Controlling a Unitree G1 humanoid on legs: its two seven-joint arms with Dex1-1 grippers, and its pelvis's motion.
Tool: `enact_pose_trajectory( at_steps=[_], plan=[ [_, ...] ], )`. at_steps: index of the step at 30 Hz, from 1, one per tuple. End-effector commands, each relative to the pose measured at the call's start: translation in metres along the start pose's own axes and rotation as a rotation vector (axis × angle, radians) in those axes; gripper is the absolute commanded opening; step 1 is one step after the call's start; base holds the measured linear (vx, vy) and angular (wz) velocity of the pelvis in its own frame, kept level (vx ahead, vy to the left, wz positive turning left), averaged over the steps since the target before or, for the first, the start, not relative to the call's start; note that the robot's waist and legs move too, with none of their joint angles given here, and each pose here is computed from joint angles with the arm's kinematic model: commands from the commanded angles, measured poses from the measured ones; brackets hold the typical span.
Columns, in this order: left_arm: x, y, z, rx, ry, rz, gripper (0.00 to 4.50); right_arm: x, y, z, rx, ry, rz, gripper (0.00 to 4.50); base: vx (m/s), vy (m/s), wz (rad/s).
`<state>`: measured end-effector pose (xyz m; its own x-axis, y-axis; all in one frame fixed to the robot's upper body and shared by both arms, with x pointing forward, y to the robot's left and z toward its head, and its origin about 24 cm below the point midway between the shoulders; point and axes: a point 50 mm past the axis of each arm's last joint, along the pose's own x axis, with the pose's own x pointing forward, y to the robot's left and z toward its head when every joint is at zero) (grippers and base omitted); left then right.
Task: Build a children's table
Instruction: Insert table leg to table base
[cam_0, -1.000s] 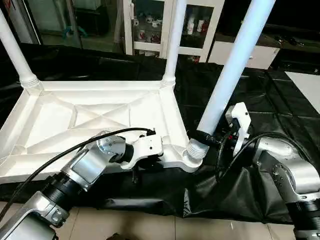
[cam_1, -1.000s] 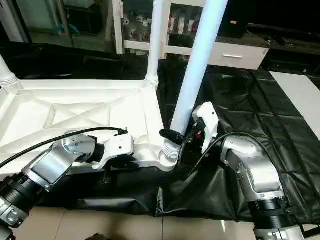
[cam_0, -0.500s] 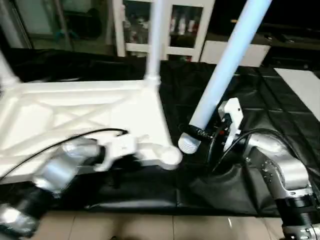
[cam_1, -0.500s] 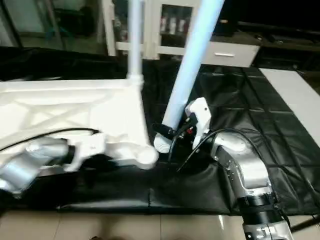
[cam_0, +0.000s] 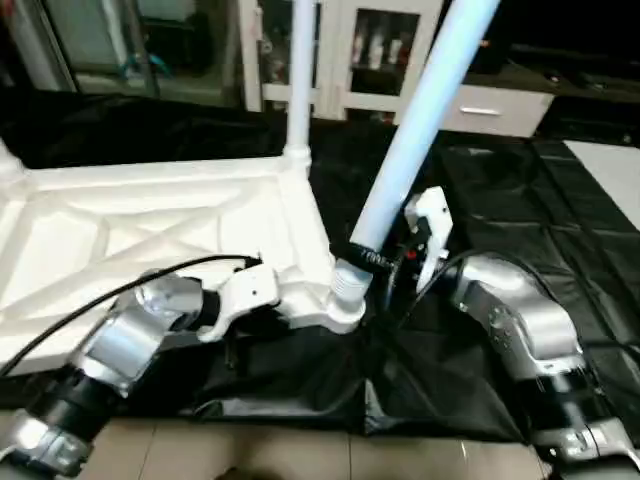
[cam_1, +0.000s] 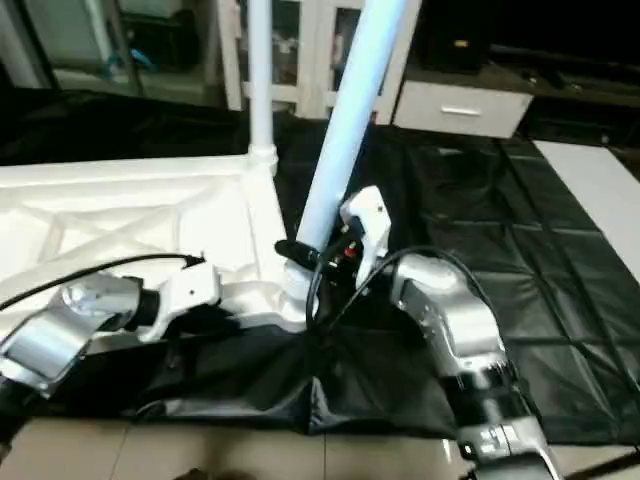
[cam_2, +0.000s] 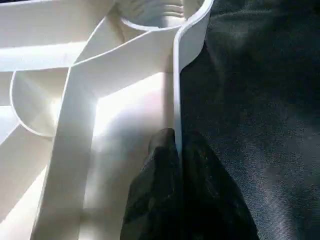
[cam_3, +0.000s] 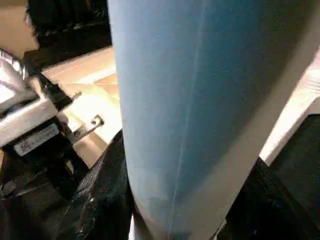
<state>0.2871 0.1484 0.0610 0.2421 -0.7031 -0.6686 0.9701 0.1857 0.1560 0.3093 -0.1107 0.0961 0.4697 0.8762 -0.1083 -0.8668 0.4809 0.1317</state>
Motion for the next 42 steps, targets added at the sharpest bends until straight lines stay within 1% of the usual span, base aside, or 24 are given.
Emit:
enact_pose_trajectory(
  at_steps=[1,3,6,8,11,17,20,21,24,25,26,27,29,31,32,34,37,39,41,42],
  plan=[
    [0.014,-0.008,-0.002,0.008,0.022,-0.043,0.00,0.000,-0.001,0.000,-0.017,0.028,0.010,1.84,0.000,0.000,0.00],
    [0.015,-0.007,-0.001,0.012,0.022,-0.044,0.00,-0.001,-0.001,-0.002,-0.013,0.049,0.012,1.84,0.000,0.000,0.00],
    [0.016,-0.006,0.001,0.019,0.014,-0.041,0.00,-0.005,-0.001,-0.010,-0.006,0.116,0.034,1.84,0.000,0.000,0.00],
    [0.016,-0.005,0.002,0.019,0.012,-0.041,0.00,-0.005,-0.001,-0.011,-0.009,0.126,0.037,1.84,0.000,0.000,0.00],
    [0.019,-0.006,0.005,0.017,-0.004,-0.051,0.00,-0.005,-0.006,-0.015,-0.009,0.142,0.004,1.84,0.000,0.000,0.00],
    [0.019,-0.005,0.004,0.021,0.001,-0.054,0.00,-0.003,-0.011,-0.013,-0.008,0.135,-0.016,1.84,0.000,0.000,0.00],
    [0.019,-0.005,0.004,0.025,0.001,-0.063,0.00,0.001,-0.011,-0.016,0.037,0.126,-0.001,1.84,0.000,0.000,0.00],
    [0.019,-0.006,0.004,0.027,-0.001,-0.068,0.00,0.004,-0.010,-0.021,0.064,0.149,0.015,1.84,0.000,0.000,0.00],
    [0.019,-0.006,0.004,0.028,-0.001,-0.070,0.00,0.006,-0.010,-0.025,0.080,0.170,0.028,1.84,0.000,0.000,0.00],
    [0.019,-0.006,0.004,0.029,-0.001,-0.072,0.00,0.007,-0.009,-0.028,0.098,0.186,0.034,1.84,0.000,0.000,0.00],
    [0.019,-0.006,0.004,0.029,-0.001,-0.072,0.00,0.007,-0.009,-0.028,0.098,0.186,0.034,1.84,0.000,0.000,0.00],
    [0.019,-0.006,0.004,0.029,0.000,-0.074,0.00,0.007,-0.010,-0.032,0.124,0.208,0.034,1.84,0.000,0.000,0.00],
    [0.019,-0.006,0.004,0.028,0.000,-0.075,0.00,0.006,-0.011,-0.035,0.134,0.218,0.026,1.84,0.000,0.000,0.00],
    [0.019,-0.007,0.003,0.028,0.001,-0.077,0.00,0.005,-0.014,-0.039,0.152,0.214,0.002,1.84,0.000,0.000,0.00],
    [0.019,-0.007,0.003,0.027,0.001,-0.077,0.00,0.003,-0.017,-0.040,0.182,0.190,-0.024,1.84,0.000,0.000,0.00],
    [0.019,-0.008,0.003,0.026,0.000,-0.077,0.00,0.001,-0.019,-0.041,0.194,0.177,-0.037,1.84,0.000,0.000,0.00],
    [0.018,-0.007,0.002,0.023,0.000,-0.073,0.00,-0.007,-0.024,-0.048,0.244,0.127,-0.103,1.84,0.000,0.000,0.00],
    [0.018,-0.007,0.002,0.021,-0.001,-0.071,0.00,-0.012,-0.025,-0.053,0.267,0.101,-0.128,1.84,0.000,0.000,0.00],
    [0.018,-0.007,0.002,0.021,-0.001,-0.071,0.00,-0.013,-0.025,-0.054,0.271,0.095,-0.134,1.84,0.000,0.000,0.00],
    [0.018,-0.006,0.002,0.021,-0.001,-0.069,0.00,-0.016,-0.025,-0.057,0.279,0.078,-0.148,1.84,0.000,0.000,0.00]
  ],
)
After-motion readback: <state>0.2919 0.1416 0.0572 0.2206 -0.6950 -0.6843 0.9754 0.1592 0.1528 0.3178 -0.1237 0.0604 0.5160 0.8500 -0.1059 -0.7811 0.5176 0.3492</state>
